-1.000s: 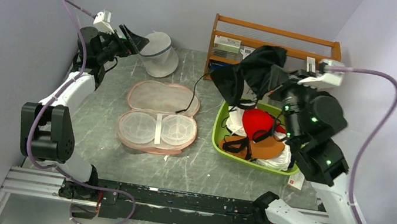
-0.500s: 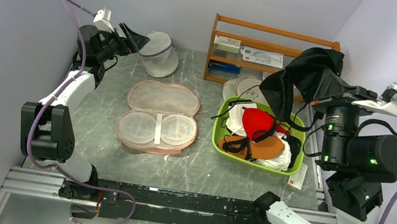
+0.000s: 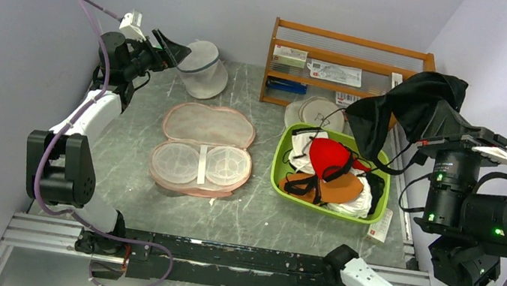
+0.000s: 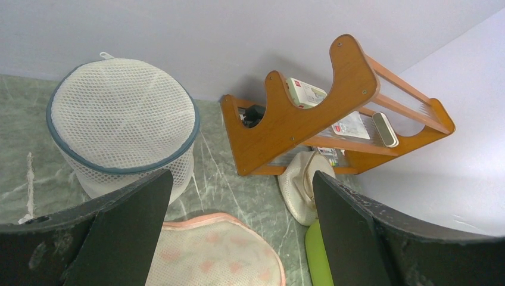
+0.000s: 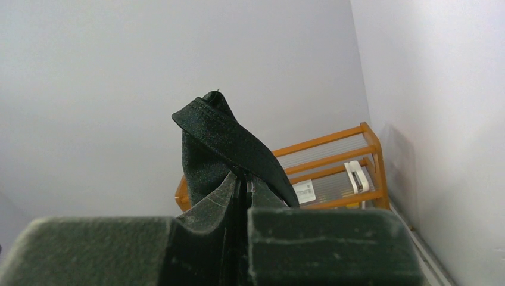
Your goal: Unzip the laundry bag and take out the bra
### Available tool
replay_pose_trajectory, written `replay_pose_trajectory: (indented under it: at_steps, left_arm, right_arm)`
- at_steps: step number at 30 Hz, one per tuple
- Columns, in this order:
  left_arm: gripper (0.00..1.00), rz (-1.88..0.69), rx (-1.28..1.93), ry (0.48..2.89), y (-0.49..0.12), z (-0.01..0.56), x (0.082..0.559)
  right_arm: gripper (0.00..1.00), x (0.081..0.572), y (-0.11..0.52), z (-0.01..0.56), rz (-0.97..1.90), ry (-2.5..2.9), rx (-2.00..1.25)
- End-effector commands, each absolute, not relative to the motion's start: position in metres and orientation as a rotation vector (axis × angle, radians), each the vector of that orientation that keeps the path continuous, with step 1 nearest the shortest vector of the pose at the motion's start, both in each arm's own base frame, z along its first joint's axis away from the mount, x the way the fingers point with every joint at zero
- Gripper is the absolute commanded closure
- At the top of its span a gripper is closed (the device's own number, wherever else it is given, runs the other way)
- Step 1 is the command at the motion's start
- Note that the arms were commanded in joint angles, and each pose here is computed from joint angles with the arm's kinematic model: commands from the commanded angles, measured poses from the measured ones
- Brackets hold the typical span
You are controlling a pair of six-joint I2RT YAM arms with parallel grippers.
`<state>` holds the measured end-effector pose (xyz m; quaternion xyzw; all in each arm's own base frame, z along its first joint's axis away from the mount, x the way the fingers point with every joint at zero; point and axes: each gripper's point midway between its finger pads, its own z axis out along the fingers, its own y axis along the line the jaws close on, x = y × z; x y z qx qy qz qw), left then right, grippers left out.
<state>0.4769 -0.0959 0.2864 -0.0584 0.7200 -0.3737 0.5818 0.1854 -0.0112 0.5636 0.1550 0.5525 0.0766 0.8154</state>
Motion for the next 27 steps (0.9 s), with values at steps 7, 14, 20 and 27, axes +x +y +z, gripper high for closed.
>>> replay_pose_trajectory:
  at_steps: [7,14,20,27]
  left_arm:
    - [0.00,-0.892,-0.119,1.652,-0.097,0.300,0.481]
    - [0.00,-0.890,-0.125,1.656,-0.097,0.298,0.481]
    - [0.00,-0.887,-0.128,1.662,-0.097,0.297,0.482]
    - [0.00,-0.889,-0.133,1.665,-0.097,0.296,0.482]
  right_arm:
    - [1.00,0.195,-0.004,0.537,0.160,1.223,0.342]
    - [1.00,0.238,0.049,0.482,0.197,1.365,0.253]
    - [1.00,0.265,0.070,0.437,0.171,1.454,0.259]
    - [1.00,0.280,0.051,0.333,-0.102,1.621,0.354]
